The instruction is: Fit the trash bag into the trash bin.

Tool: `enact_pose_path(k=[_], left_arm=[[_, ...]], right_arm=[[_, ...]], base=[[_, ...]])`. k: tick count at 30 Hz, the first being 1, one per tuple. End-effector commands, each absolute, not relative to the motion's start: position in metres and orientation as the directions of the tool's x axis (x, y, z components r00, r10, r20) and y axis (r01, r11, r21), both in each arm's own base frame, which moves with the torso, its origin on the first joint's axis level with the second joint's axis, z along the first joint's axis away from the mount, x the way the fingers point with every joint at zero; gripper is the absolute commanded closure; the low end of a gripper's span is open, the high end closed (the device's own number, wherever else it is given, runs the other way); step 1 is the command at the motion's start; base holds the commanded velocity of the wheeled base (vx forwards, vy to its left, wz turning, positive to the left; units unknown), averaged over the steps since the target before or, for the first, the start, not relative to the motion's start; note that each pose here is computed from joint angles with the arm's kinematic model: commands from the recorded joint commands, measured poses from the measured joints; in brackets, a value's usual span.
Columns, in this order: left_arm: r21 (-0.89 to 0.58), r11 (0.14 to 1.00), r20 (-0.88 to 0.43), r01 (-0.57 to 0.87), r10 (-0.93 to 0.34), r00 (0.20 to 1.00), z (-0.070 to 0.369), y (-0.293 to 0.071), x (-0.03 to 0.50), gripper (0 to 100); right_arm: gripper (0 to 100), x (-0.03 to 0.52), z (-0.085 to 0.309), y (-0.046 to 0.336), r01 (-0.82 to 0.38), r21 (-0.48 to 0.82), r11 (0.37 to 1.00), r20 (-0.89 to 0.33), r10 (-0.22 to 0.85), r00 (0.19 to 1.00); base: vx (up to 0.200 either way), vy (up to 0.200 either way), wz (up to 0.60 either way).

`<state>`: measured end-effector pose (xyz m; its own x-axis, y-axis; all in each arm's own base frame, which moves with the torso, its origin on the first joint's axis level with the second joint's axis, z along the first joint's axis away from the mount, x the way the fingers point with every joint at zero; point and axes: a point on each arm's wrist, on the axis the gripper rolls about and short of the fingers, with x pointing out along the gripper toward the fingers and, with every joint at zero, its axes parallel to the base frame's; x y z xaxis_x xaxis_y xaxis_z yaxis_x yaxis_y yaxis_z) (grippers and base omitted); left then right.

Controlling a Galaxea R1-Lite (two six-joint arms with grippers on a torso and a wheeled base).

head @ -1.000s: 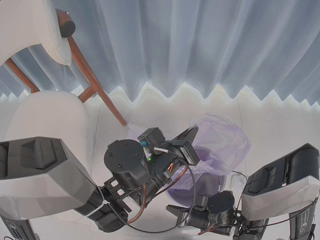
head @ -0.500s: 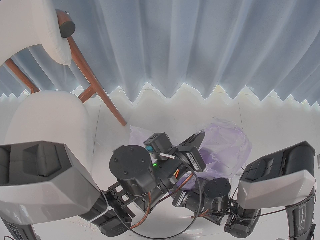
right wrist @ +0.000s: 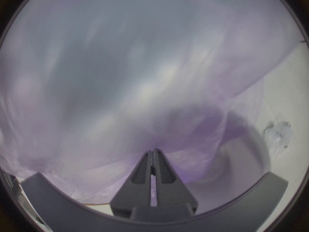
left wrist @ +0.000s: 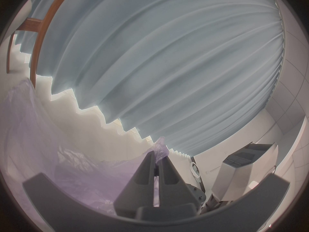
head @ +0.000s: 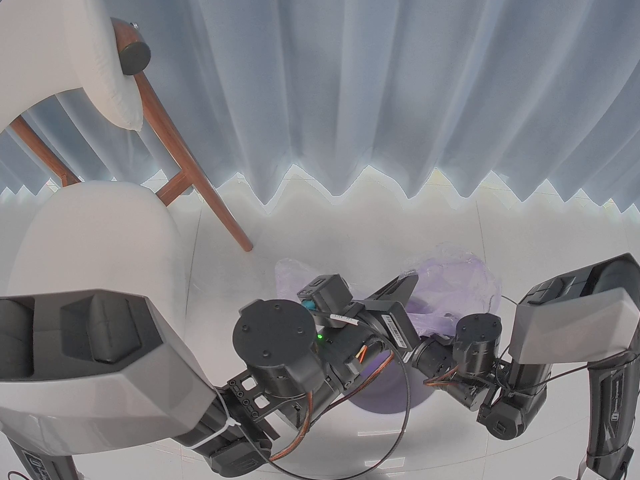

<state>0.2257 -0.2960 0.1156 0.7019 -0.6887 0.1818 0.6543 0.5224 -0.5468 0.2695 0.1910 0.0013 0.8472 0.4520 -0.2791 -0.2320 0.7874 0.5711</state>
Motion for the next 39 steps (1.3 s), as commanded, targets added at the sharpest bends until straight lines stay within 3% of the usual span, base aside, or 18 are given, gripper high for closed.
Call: enact_pose_path(k=[1,5,7,11,18,25,29,39], left_arm=[[-0.558,0.514,0.187,0.652,-0.687,0.702,0.114,-0.3,0.229,100],[-0.561,0.518,0.195,0.646,-0.675,0.711,0.115,-0.302,0.23,100],[-0.563,0.517,0.201,0.645,-0.671,0.714,0.116,-0.303,0.231,100],[-0.564,0.516,0.203,0.645,-0.67,0.714,0.116,-0.303,0.231,100],[-0.571,0.512,0.247,0.642,-0.638,0.729,0.127,-0.305,0.237,100],[-0.605,0.478,0.278,0.637,-0.622,0.732,0.135,-0.307,0.239,100],[-0.627,0.447,0.307,0.637,-0.61,0.73,0.142,-0.309,0.242,100],[-0.641,0.432,0.311,0.634,-0.609,0.73,0.143,-0.31,0.241,100]], right_arm=[[100,0.283,0.008,0.172,-0.205,0.559,0.804,-0.245,0.396,0.885],[100,0.274,0.009,0.157,-0.176,0.555,0.813,-0.284,0.384,0.878],[100,0.248,0.001,0.16,-0.195,0.543,0.817,-0.369,0.441,0.818],[100,0.205,-0.009,0.19,-0.262,0.569,0.78,-0.44,0.557,0.704],[100,0.181,-0.017,0.249,-0.386,0.612,0.691,-0.382,0.685,0.62],[100,0.183,-0.025,0.272,-0.402,0.638,0.657,-0.347,0.711,0.612],[100,0.2,-0.019,0.296,-0.341,0.737,0.583,-0.245,0.702,0.669],[100,0.22,-0.002,0.321,-0.312,0.846,0.433,-0.105,0.709,0.697]], base=[[0.0,0.0,0.0],[0.0,0.0,0.0],[0.0,0.0,0.0],[0.0,0.0,0.0],[0.0,0.0,0.0],[0.0,0.0,0.0],[0.0,0.0,0.0],[0.0,0.0,0.0]])
